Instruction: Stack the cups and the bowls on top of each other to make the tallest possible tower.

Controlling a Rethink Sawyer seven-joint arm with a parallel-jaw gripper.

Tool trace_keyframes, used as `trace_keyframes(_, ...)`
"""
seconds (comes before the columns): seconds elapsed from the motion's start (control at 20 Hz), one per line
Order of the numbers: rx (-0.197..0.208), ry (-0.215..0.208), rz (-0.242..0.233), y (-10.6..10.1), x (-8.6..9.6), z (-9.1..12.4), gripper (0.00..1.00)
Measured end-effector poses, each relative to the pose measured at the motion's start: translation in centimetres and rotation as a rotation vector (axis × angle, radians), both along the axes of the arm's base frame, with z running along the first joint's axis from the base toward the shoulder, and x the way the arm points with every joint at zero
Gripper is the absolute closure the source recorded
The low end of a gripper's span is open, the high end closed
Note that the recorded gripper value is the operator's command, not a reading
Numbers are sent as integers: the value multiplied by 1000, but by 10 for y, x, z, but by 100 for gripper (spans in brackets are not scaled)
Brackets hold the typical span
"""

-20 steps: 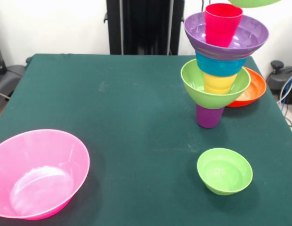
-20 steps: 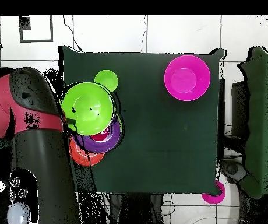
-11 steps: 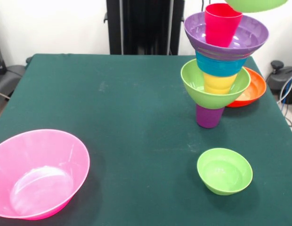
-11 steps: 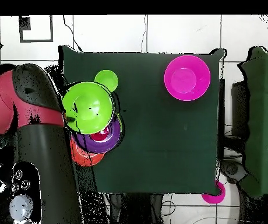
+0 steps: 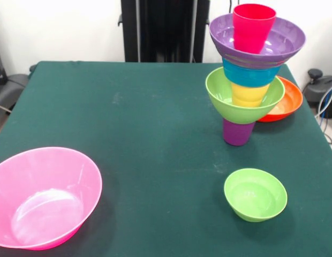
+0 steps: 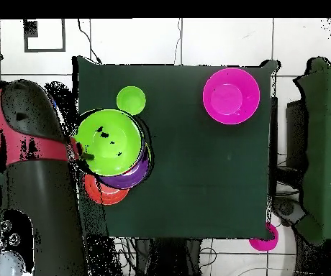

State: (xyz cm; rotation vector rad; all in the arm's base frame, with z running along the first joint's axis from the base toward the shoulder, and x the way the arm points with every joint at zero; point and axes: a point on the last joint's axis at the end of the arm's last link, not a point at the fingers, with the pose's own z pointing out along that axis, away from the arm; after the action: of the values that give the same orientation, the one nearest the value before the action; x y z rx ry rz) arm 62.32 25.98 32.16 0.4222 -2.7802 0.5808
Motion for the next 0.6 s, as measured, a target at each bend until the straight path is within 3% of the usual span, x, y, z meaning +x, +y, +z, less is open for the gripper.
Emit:
trace_keyframes(0.35,-84,40,-15,13,-7,31,100)
trace_keyframes(0.6,-110,29,-4,21,-10,40,100)
